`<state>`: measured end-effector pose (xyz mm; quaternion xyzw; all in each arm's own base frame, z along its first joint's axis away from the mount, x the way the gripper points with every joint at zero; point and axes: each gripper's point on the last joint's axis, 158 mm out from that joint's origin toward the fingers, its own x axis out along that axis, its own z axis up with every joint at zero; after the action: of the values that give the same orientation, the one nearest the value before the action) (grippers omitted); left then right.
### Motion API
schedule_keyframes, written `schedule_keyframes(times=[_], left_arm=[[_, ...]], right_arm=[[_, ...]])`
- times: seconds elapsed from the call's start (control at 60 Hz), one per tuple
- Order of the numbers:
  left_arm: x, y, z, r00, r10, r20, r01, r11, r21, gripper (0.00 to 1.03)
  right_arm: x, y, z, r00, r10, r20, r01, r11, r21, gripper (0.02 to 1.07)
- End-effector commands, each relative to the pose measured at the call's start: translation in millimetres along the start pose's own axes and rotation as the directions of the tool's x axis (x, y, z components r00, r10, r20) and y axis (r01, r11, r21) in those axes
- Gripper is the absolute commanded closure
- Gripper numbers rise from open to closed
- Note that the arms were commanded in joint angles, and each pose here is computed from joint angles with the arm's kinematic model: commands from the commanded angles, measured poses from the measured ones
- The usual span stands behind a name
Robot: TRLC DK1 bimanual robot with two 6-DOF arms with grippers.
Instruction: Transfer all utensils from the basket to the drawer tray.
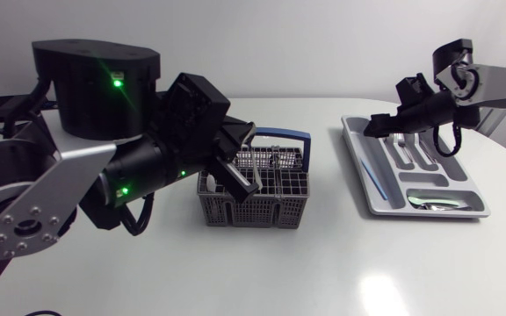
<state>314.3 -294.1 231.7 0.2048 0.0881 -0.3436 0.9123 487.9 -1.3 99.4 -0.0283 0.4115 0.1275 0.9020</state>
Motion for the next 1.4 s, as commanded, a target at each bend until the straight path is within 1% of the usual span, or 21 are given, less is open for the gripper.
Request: schedule_keyframes(times=[0.0, 0.033, 0.117, 0.267, 0.317, 0.417, 0.467, 0.517, 0.583, 0.683, 0.817, 0.933, 1.15, 1.233, 1.283, 1.333, 1.367, 1.383], left_arm=[[0.2, 7.6, 15.7, 1.0, -0.005, 0.025, 0.006, 0.997, -0.077, 1.0], [1.7, 6.2, 13.1, 1.0, -0.015, 0.012, 0.016, 0.996, -0.09, 1.0], [5.8, 1.0, 8.9, 0.999, -0.052, -0.008, 0.051, 0.991, -0.125, 1.0], [13.5, -5.1, 3.6, 0.992, -0.118, -0.049, 0.106, 0.974, -0.2, 1.0], [16.1, -6.7, 2.2, 0.988, -0.141, -0.064, 0.122, 0.965, -0.231, 1.0], [19.4, -4.6, -0.8, 0.984, -0.16, -0.083, 0.132, 0.954, -0.268, 1.0], [19.9, -4.7, -1.1, 0.982, -0.167, -0.084, 0.138, 0.951, -0.278, 1.0], [20.9, -5.2, -2.9, 0.98, -0.178, -0.091, 0.144, 0.945, -0.295, 1.0], [21.8, -3.5, -4.1, 0.977, -0.193, -0.093, 0.154, 0.934, -0.321, 1.0], [22.7, -3.3, -6.6, 0.972, -0.211, -0.1, 0.166, 0.926, -0.34, 1.0], [24.3, -5.2, -7.4, 0.969, -0.225, -0.102, 0.175, 0.918, -0.357, 1.0], [24.5, -7.9, -6.1, 0.966, -0.238, -0.097, 0.188, 0.913, -0.363, 1.0], [23.9, -10.4, -4.7, 0.963, -0.252, -0.092, 0.202, 0.907, -0.369, 1.0], [24.6, -10.8, -5.8, 0.963, -0.253, -0.095, 0.201, 0.907, -0.37, 1.0], [24.5, -12.0, -6.2, 0.962, -0.256, -0.095, 0.205, 0.907, -0.368, 1.0], [24.3, -13.2, -5.8, 0.961, -0.26, -0.094, 0.209, 0.906, -0.368, 1.0], [24.3, -13.2, -5.8, 0.961, -0.26, -0.094, 0.209, 0.906, -0.368, 1.0], [24.3, -13.2, -5.8, 0.961, -0.26, -0.094, 0.209, 0.906, -0.368, 1.0]], right_arm=[[-28.4, 34.2, 1.8, 0.998, 0.032, 0.059, -0.027, 0.996, -0.084, 0.12], [-42.1, 48.8, 1.8, 0.995, 0.047, 0.086, -0.037, 0.993, -0.11, 0.12], [-68.8, 88.6, 1.3, 0.984, 0.122, 0.13, -0.098, 0.98, -0.175, 0.13], [-104.8, 163.3, -15.1, 0.958, 0.243, 0.155, -0.19, 0.937, -0.295, 0.14], [-113.6, 189.9, -22.5, 0.947, 0.282, 0.151, -0.22, 0.917, -0.334, 0.18], [-121.8, 224.6, -34.6, 0.936, 0.323, 0.139, -0.25, 0.889, -0.384, 0.24], [-123.2, 240.4, -39.7, 0.932, 0.34, 0.129, -0.263, 0.876, -0.405, 0.3], [-124.0, 249.6, -40.7, 0.929, 0.346, 0.131, -0.266, 0.871, -0.414, 0.36], [-125.1, 264.1, -42.7, 0.921, 0.368, 0.13, -0.282, 0.858, -0.43, 0.48], [-122.4, 282.1, -47.1, 0.913, 0.392, 0.112, -0.309, 0.843, -0.44, 0.59], [-119.4, 304.1, -51.3, 0.903, 0.419, 0.092, -0.338, 0.826, -0.451, 0.59], [-112.7, 316.2, -52.0, 0.901, 0.426, 0.081, -0.349, 0.823, -0.447, 0.59], [-101.8, 321.3, -51.5, 0.907, 0.414, 0.075, -0.339, 0.825, -0.452, 0.59], [-102.7, 324.0, -51.5, 0.906, 0.416, 0.078, -0.338, 0.822, -0.458, 0.69], [-102.2, 325.4, -51.1, 0.906, 0.416, 0.081, -0.335, 0.821, -0.462, 0.8], [-100.8, 327.2, -52.9, 0.906, 0.417, 0.075, -0.338, 0.817, -0.467, 0.88], [-100.6, 328.3, -53.7, 0.905, 0.419, 0.073, -0.339, 0.814, -0.471, 0.97], [-100.0, 328.1, -54.0, 0.906, 0.417, 0.072, -0.338, 0.815, -0.471, 0.97]])
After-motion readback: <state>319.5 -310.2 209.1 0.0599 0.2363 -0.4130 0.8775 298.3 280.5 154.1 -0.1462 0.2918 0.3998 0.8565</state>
